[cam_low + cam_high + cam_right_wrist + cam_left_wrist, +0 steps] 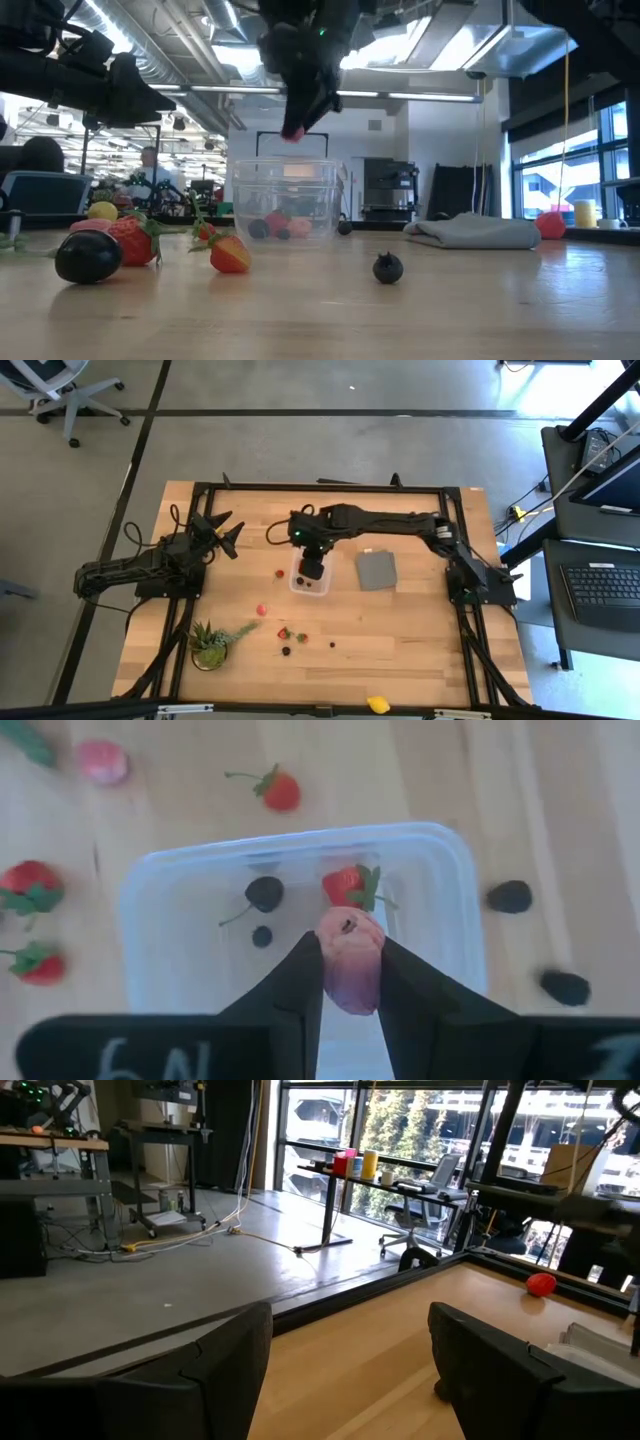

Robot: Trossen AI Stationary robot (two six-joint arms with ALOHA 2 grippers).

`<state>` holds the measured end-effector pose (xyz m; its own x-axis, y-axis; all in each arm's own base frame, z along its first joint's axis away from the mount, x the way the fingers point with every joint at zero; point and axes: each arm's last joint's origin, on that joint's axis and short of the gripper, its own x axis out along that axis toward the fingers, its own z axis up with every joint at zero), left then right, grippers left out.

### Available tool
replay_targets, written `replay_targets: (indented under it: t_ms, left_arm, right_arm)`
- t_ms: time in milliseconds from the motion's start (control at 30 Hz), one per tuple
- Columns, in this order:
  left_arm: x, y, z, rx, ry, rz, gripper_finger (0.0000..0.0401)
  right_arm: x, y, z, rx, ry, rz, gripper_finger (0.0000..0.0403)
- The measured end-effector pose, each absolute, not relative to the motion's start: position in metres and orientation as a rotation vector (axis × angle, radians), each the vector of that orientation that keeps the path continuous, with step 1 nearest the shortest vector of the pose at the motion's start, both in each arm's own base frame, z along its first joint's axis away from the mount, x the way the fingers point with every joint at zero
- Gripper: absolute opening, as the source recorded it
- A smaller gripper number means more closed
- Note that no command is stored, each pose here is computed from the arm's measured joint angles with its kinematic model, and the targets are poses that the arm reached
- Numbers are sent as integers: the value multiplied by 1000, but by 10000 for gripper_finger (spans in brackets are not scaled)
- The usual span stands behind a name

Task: Pick and placing Produce into tupperware
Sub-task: Put the peach into the transparent bin

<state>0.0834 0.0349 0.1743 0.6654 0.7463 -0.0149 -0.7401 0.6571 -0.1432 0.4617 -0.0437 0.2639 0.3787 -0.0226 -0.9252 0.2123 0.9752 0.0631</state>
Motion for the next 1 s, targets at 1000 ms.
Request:
replay_targets:
  t_ms: [1000]
  left_arm:
    - [83,35,174,-141,-46,842,261]
  right_arm:
    - [477,-44,200,202,1338,-126,108]
